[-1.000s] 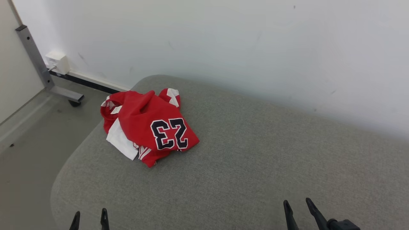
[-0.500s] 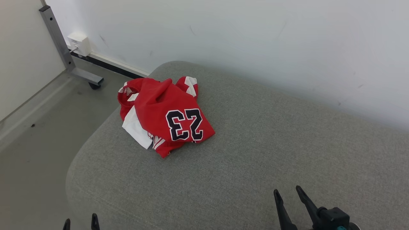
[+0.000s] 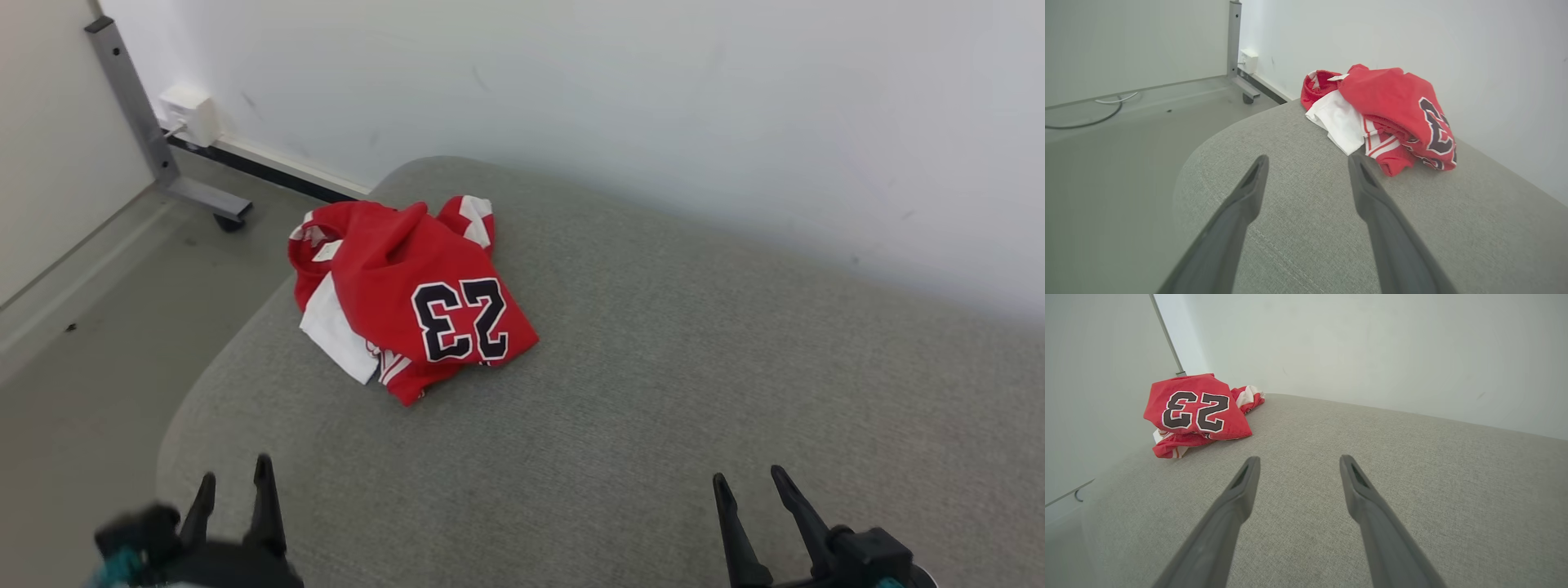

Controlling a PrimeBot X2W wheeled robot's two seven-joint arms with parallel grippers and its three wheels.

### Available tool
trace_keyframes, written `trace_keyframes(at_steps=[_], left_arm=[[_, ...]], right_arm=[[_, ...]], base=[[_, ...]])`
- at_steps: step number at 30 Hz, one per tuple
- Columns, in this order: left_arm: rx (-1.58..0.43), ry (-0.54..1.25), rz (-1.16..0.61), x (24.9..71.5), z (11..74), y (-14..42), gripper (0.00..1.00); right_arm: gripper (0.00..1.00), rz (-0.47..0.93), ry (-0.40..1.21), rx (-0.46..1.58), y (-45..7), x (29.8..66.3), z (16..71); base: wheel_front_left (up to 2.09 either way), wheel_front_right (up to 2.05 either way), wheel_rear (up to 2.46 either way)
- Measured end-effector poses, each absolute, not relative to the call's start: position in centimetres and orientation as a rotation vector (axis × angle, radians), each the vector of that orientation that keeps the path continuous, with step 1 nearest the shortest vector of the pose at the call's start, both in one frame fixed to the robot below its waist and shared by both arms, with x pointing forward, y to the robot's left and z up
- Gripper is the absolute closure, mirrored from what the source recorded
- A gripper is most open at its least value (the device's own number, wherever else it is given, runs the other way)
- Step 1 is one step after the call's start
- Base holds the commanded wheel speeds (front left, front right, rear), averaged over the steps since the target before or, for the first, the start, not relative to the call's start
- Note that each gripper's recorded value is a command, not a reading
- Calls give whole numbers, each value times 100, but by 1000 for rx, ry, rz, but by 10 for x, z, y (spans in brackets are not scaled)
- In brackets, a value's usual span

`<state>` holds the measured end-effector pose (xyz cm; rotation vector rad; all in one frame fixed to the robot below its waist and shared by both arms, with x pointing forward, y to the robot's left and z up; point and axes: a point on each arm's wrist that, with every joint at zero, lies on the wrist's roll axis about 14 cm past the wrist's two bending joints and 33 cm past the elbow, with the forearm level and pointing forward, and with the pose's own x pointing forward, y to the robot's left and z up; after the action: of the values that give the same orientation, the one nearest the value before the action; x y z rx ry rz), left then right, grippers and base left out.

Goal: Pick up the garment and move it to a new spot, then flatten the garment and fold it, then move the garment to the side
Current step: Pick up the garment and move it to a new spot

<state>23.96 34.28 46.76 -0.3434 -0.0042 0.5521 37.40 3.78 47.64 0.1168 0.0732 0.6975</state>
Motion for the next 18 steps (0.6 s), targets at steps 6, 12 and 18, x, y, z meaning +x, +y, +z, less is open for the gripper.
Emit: trace_keyframes(at_steps=[6,12,18], left_arm=[[-580,41,490,308,503,374,0],[-799,83,397,366,546,389,0],[-803,309,320,415,544,377,0]], right_arm=[[0,691,13,104,36,381,497],[0,617,-9,119,12,394,501],[0,515,11,147,-22,407,489]], base=[[0,0,0],[0,0,0],[0,0,0]])
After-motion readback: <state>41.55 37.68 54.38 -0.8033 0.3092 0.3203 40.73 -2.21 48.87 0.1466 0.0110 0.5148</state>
